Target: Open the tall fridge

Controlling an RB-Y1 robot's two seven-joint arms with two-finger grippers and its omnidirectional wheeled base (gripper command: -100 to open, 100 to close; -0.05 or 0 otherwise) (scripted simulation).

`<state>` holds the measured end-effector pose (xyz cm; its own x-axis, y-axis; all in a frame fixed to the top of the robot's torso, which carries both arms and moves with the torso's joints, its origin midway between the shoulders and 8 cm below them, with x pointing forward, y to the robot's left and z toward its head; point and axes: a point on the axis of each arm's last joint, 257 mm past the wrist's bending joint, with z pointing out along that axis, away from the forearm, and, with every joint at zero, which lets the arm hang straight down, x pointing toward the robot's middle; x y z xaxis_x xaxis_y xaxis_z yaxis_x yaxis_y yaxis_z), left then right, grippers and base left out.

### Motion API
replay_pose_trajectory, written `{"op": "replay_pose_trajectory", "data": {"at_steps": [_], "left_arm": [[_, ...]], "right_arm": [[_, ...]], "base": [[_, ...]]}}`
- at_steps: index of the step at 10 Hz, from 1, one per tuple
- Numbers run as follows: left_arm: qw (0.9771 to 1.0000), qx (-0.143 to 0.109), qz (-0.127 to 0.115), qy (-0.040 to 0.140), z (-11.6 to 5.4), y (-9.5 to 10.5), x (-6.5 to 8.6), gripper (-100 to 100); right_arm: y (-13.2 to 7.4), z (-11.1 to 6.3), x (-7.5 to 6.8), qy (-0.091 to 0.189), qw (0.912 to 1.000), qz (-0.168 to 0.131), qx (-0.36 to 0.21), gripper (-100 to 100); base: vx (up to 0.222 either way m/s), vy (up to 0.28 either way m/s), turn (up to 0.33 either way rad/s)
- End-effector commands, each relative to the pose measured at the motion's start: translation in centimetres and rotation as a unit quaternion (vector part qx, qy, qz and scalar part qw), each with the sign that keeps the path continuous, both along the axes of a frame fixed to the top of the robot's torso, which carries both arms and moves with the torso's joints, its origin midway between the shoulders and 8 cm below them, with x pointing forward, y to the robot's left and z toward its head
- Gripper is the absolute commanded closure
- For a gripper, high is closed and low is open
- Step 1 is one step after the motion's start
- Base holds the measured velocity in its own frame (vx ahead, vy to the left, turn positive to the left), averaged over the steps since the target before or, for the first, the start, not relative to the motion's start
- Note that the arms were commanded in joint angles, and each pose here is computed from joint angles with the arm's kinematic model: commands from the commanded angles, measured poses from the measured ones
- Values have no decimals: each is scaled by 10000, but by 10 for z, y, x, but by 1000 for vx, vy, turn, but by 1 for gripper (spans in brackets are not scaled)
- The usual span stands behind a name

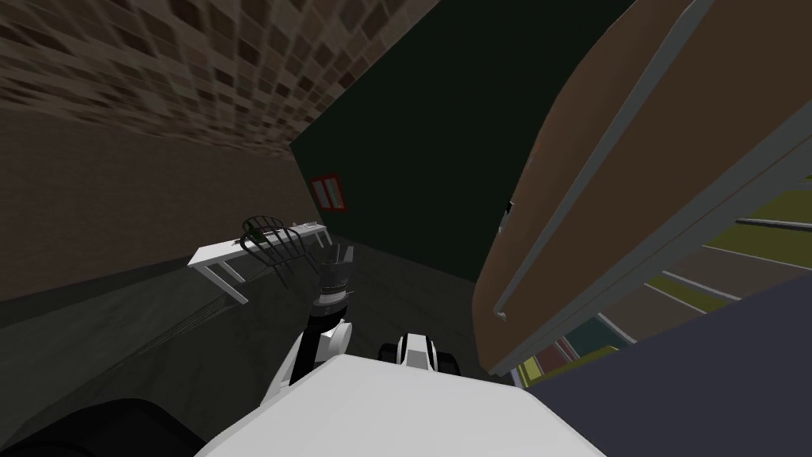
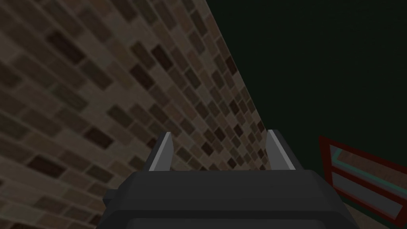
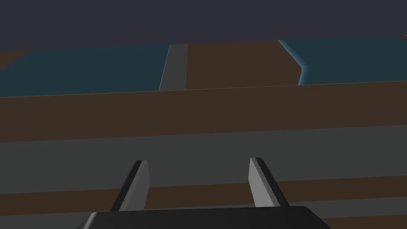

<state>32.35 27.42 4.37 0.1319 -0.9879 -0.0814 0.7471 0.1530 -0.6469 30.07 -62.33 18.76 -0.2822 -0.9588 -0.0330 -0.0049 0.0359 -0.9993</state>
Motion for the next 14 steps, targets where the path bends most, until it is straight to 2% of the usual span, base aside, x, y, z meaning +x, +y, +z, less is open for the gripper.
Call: {"op": "replay_pose_trajectory", "data": {"at_steps": [1,2,4,5,7,8,10,11,13,14], "left_arm": [[10000,0,0,0,0,0,0,0],[10000,-1,0,0,0,0,0,0],[10000,-2,-1,-1,0,0,0,0],[10000,-3,-1,-1,0,0,0,0],[10000,-2,-1,-1,0,0,0,0],[10000,-2,0,0,0,0,0,0],[10000,-2,-1,-1,0,0,0,0],[10000,-2,0,0,0,0,0,0],[10000,-2,0,-1,0,0,0,0],[10000,-2,0,0,0,0,0,0]], "right_arm": [[-11,-2,-7,32,9999,-153,21,100],[-11,-2,-7,32,9999,-153,21,100],[-35,-1,-24,28,9988,-492,19,100],[-35,-1,-24,28,9988,-492,19,100],[-58,1,-42,23,9966,-829,8,100],[-58,1,-42,23,9966,-829,8,100],[-80,3,-61,17,9932,-1165,-13,100],[-80,3,-61,17,9932,-1165,-13,100],[-100,6,-82,10,9887,-1499,-44,100],[-100,6,-82,10,9887,-1499,-44,100]], "base": [[93,119,-26],[124,155,-38],[169,250,-13],[202,233,-23],[204,247,-7],[197,224,-30],[182,251,2],[189,230,-23],[240,255,-6],[211,206,-26]]}}
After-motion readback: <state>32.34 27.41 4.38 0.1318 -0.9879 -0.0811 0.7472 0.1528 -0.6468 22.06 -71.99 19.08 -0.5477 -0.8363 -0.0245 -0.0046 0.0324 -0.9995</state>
